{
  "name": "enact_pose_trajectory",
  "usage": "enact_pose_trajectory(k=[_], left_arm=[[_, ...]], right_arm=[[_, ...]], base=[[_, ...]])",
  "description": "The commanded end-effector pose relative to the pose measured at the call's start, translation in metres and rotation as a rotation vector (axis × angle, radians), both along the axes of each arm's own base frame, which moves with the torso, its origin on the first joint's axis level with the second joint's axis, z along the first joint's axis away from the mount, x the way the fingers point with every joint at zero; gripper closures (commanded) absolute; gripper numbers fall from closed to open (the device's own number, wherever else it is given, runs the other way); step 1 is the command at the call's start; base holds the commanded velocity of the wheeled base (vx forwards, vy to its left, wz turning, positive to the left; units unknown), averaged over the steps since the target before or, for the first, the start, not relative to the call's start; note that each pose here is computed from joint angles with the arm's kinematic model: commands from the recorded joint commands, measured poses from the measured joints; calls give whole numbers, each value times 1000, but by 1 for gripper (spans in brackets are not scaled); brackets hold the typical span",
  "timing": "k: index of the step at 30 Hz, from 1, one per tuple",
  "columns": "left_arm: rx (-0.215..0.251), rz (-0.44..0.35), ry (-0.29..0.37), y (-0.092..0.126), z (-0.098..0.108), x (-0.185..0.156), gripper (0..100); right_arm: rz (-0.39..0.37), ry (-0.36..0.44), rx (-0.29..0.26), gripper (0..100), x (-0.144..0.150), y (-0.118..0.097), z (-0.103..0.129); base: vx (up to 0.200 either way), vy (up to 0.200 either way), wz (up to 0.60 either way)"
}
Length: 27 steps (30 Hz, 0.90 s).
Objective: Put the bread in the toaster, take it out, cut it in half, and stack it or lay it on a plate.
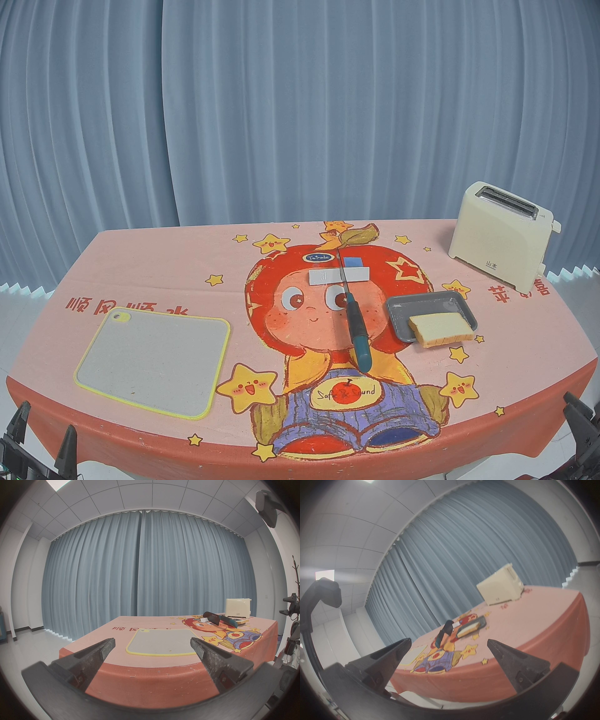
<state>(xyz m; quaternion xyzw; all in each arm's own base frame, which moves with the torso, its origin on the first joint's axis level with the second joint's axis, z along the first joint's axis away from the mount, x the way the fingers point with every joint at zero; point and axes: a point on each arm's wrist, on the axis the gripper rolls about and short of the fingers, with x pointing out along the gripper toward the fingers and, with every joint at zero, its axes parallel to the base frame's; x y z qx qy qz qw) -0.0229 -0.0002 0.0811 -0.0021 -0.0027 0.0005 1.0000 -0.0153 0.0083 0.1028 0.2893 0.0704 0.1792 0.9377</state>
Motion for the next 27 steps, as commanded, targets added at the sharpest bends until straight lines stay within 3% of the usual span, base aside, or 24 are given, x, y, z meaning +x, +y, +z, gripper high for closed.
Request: enact_pose_trajectory(k=[1, 2, 3, 11, 16, 27], left_arm=[[0, 0, 1, 0, -5, 0, 0], [0, 0, 1, 0, -5, 0, 0], [0, 0, 1, 0, -5, 0, 0], [0, 0, 1, 0, -5, 0, 0], [0, 0, 1, 0, -5, 0, 0], [0, 0, 1, 0, -5, 0, 0]], right_arm=[[22, 45, 20, 0, 0, 0, 2], [22, 45, 20, 0, 0, 0, 2], [45, 68, 56, 0, -1, 1, 2], [79, 146, 192, 0, 1, 2, 9], [69, 228, 208, 0, 12, 2, 12], [93, 310, 207, 0, 23, 2, 17]], base=[[0, 0, 0], [0, 0, 0], [0, 0, 0], [0, 0, 0], [0, 0, 0], [0, 0, 0]])
